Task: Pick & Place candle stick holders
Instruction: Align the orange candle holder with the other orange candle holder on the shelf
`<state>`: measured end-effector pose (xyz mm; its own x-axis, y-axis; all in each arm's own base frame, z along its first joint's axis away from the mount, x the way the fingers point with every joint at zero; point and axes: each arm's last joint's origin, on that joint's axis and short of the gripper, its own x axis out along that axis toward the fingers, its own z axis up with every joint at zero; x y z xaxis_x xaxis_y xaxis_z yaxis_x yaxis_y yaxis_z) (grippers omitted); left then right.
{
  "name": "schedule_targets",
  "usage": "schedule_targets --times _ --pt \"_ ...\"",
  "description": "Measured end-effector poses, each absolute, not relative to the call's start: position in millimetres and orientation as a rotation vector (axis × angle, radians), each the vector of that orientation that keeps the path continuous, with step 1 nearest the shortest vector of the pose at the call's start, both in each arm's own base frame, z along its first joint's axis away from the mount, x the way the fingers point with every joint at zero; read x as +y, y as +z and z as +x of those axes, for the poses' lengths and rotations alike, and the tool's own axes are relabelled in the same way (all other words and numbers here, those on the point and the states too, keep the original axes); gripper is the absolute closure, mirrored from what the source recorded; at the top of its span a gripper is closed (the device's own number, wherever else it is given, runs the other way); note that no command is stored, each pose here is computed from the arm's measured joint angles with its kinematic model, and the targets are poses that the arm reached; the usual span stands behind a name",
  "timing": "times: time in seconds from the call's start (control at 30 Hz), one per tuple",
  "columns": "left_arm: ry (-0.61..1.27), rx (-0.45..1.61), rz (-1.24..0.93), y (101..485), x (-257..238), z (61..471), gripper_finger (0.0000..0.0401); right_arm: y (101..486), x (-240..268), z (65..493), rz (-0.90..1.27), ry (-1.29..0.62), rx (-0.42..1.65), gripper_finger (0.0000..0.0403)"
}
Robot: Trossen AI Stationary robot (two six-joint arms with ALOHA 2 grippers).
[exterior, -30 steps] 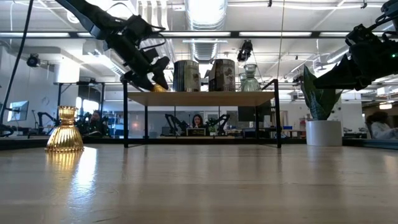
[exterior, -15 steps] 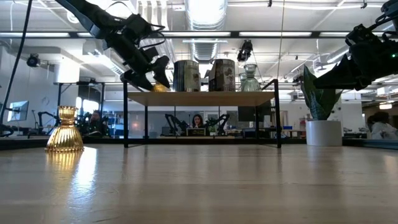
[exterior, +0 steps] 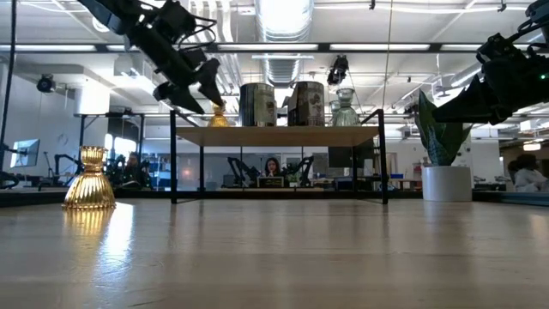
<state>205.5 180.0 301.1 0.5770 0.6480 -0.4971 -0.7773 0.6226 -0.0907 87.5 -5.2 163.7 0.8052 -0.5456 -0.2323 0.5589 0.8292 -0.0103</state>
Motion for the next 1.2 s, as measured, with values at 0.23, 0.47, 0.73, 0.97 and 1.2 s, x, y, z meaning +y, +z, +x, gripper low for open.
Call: schedule_targets --times 0.23,0.47,0.73,0.97,1.2 --pt "0.676 0.418 -0.401 320 157 187 0.0055 164 -5 88 0.059 -0.591 0.231 0.0152" --pt "0.246 0.484 -0.561 335 110 153 0.0057 164 -5 88 0.060 -0.591 0.230 0.0152" --pt "0.339 0.803 -0.720 329 53 83 0.0060 164 -5 88 0.060 -0.592 0.231 0.0152" --pt "0.479 0.996 -0.806 320 21 40 0.0060 164 -5 88 0.059 -0.591 0.231 0.0152" --pt "0.475 0.976 -0.836 310 16 34 0.0060 164 -5 88 0.060 -0.591 0.231 0.0152"
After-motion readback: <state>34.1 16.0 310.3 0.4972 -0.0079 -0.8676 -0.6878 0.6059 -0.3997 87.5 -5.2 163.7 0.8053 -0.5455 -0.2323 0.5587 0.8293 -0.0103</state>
